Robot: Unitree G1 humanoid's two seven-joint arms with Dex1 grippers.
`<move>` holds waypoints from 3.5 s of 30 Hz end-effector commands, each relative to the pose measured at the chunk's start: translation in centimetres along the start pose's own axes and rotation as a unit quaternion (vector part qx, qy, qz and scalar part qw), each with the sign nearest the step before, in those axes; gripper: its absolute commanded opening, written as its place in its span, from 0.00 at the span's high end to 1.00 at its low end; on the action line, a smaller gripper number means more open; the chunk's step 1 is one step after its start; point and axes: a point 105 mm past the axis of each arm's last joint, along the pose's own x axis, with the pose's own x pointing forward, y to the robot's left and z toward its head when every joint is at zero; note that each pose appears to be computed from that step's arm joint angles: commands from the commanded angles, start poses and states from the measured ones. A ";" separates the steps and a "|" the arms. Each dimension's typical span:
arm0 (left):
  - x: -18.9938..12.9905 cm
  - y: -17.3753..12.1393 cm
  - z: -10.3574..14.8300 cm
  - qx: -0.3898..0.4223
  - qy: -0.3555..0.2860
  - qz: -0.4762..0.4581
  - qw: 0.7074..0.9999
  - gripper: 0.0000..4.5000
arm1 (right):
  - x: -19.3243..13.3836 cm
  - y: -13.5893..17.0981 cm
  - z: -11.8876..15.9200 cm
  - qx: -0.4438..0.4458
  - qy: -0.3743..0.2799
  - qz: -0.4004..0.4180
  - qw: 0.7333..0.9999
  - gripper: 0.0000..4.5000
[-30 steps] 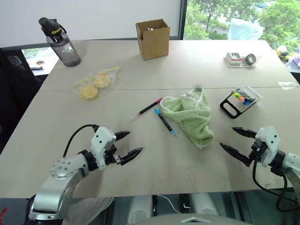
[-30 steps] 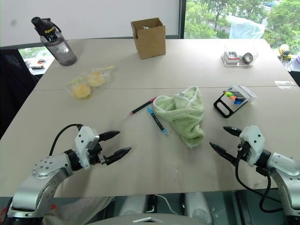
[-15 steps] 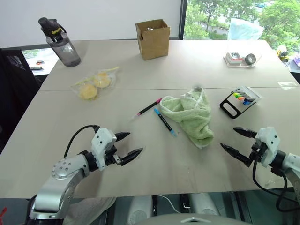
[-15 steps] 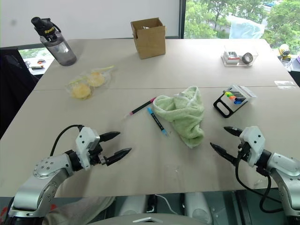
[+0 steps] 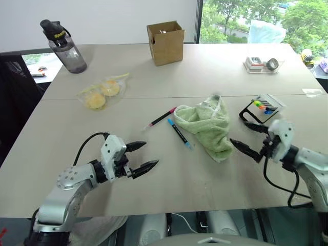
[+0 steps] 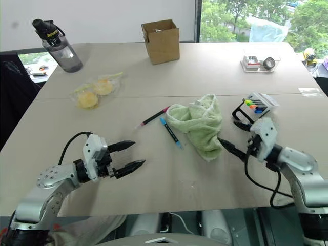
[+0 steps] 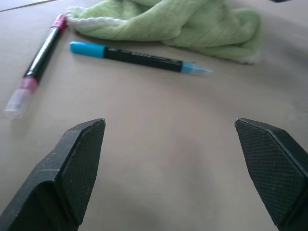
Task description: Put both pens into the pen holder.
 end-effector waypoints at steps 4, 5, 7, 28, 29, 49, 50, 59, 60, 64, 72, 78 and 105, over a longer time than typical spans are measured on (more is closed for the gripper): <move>-1.9 -0.2 3.3 0.048 0.002 -0.037 0.998 0.01 | 3.6 1.1 1.2 -0.007 0.006 0.032 0.999 0.00; -2.2 -0.2 3.3 0.057 0.015 -0.040 0.997 0.01 | 4.3 1.3 0.7 -0.007 0.023 0.035 0.999 0.00; -2.6 -0.2 3.3 0.077 0.037 -0.043 0.995 0.01 | 5.1 1.4 -0.9 -0.001 0.075 0.034 0.997 0.00; -2.0 1.1 5.4 0.124 0.026 -0.005 0.992 0.00 | 5.2 0.7 3.6 -0.013 0.022 0.019 1.000 1.00; -1.7 1.1 5.7 0.124 0.018 -0.006 0.992 0.00 | 5.0 0.5 5.2 -0.013 -0.018 0.019 1.000 1.00; 4.0 -1.8 13.2 0.120 -0.115 -0.142 0.976 0.00 | -16.3 -14.9 9.4 0.065 -0.082 -0.371 0.923 1.00; 4.1 -1.8 13.1 0.123 -0.113 -0.145 0.975 0.00 | -16.9 -14.9 8.5 0.062 -0.051 -0.379 0.922 1.00; 4.7 -1.8 13.1 0.136 -0.106 -0.161 0.972 0.00 | -20.0 -13.7 3.6 0.031 0.121 -0.371 0.920 0.52; 4.7 -1.8 13.1 0.137 -0.105 -0.162 0.972 0.00 | -20.4 -13.7 3.6 0.028 0.124 -0.378 0.917 0.42; 4.8 -1.6 12.8 0.139 -0.098 -0.159 0.972 0.00 | -21.3 -13.1 3.6 0.034 0.144 -0.364 0.919 0.33; 4.8 -0.4 12.0 0.136 -0.090 -0.119 0.979 0.00 | -21.3 -12.5 6.1 0.019 0.135 -0.322 0.937 0.33; 4.8 3.5 8.9 0.135 -0.045 0.000 0.990 0.00 | -14.3 -7.4 6.7 0.049 0.063 -0.136 0.988 0.33; 5.6 8.2 -0.9 0.073 0.138 0.080 0.985 0.12 | -4.2 3.2 4.2 0.061 0.022 0.040 0.997 0.00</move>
